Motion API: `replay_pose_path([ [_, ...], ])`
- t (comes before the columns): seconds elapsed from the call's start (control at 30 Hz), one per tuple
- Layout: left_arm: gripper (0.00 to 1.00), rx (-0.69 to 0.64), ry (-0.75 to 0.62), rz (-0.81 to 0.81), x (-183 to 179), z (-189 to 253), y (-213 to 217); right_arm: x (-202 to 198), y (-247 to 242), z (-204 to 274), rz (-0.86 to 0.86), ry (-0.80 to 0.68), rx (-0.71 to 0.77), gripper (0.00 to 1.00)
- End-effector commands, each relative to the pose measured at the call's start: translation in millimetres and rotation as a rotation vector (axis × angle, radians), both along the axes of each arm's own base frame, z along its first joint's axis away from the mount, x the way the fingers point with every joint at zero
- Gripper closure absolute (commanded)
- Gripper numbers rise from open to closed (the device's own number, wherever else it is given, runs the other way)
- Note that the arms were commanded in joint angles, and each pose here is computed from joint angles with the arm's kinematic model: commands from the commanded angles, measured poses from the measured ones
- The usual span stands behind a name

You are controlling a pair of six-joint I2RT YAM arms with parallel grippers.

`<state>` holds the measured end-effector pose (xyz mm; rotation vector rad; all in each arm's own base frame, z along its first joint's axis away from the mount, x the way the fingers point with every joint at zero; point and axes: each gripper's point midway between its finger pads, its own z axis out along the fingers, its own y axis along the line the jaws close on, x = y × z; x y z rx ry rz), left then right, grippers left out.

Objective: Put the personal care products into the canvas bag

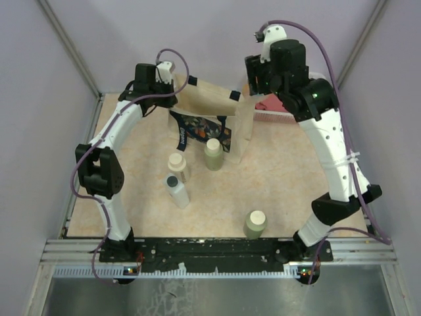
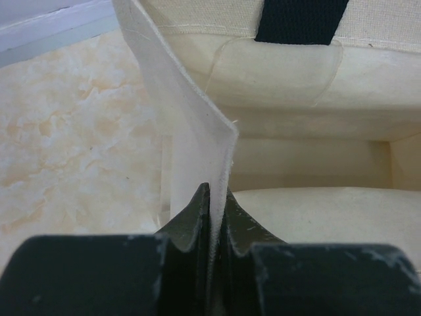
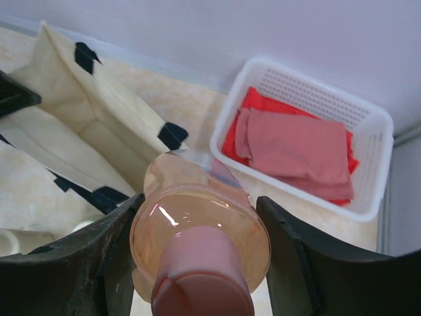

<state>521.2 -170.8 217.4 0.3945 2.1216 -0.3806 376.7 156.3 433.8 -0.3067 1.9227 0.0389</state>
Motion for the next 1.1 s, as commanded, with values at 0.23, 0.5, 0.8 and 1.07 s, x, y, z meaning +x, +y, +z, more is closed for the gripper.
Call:
replay_pose_path([
  [0.23, 1.00, -0.036, 0.005, -0.065, -17.0, 10.8, -15.7, 70.8, 112.3, 69.3, 0.367, -0.320, 0.232, 1.00],
  [0.5, 1.00, -0.038, -0.006, -0.051, -21.1, 15.3, -13.0, 88.4, 139.2, 0.4, 0.401, -0.111, 0.253, 1.00],
  [0.8, 1.00, -0.024, -0.019, -0.046, -17.6, 20.1, -10.9, 92.8, 122.7, -115.0, 0.280, 0.136, 0.139, 1.00],
  [1.07, 1.00, -0.017, -0.017, -0.050, -14.8, 19.0, -11.7, 92.1, 106.8, -173.9, 0.203, 0.233, 0.072, 1.00],
])
